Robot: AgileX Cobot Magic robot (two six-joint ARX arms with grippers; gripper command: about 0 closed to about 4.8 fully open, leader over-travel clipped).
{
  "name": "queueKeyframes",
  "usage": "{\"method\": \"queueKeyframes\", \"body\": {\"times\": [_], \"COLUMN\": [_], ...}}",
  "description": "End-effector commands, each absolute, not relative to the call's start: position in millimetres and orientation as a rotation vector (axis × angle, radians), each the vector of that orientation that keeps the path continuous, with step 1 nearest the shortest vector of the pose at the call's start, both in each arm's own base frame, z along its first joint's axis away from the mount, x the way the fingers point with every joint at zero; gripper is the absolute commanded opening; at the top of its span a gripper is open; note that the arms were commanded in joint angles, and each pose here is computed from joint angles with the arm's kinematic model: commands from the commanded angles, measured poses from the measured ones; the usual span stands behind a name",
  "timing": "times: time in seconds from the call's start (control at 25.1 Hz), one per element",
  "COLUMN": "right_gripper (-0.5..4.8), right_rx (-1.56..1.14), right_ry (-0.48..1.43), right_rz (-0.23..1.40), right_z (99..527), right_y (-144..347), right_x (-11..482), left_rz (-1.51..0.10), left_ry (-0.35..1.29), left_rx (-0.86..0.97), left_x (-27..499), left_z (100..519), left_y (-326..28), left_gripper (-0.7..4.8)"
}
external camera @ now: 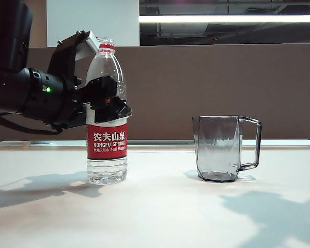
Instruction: Pick up the mineral water bottle with the left hand on the table and pour water into the mug until it's half full.
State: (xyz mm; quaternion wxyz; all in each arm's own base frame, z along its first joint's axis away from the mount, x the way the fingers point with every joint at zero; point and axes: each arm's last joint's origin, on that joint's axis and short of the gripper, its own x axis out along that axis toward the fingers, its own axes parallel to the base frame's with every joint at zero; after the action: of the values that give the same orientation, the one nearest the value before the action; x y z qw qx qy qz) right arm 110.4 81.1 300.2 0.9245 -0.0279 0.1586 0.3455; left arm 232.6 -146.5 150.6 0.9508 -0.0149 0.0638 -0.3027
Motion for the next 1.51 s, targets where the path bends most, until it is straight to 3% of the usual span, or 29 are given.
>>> {"method": "queueKeyframes", "body": {"times": [0.04,0.16,0.28,0.8,1.24,1.51], "right_gripper": [-0.09,-0.08,-0.08,-0.08,-0.08,-0.09], "right_rx": [-0.054,-0.054,-0.054,-0.054,-0.053,-0.053], "right_ry": [0.299,0.299,0.299,0.299,0.298,0.299], "right_rz": [0.711,0.711,0.711,0.711,0.712,0.711], "right_z": [304.1,304.1,304.1,304.1,304.1,304.1], "right_y": [80.9,80.9,80.9,80.9,80.8,80.8], "right_x": [110.2,110.2,110.2,110.2,110.1,110.1], "left_rz": [-0.62,-0.62,-0.62,-0.623,-0.626,-0.626], "left_ry": [0.117,0.117,0.114,0.066,0.029,0.011], "left_rx": [-0.033,-0.033,-0.034,-0.019,0.07,0.077], "left_x": [233.2,233.1,233.2,237.1,276.2,297.7], "left_z": [152.6,152.5,152.8,160.0,204.7,206.8], "left_y": [-146.7,-146.6,-146.7,-149.1,-173.6,-186.9], "left_gripper": [2.76,2.59,1.78,1.79,1.79,1.79]}}
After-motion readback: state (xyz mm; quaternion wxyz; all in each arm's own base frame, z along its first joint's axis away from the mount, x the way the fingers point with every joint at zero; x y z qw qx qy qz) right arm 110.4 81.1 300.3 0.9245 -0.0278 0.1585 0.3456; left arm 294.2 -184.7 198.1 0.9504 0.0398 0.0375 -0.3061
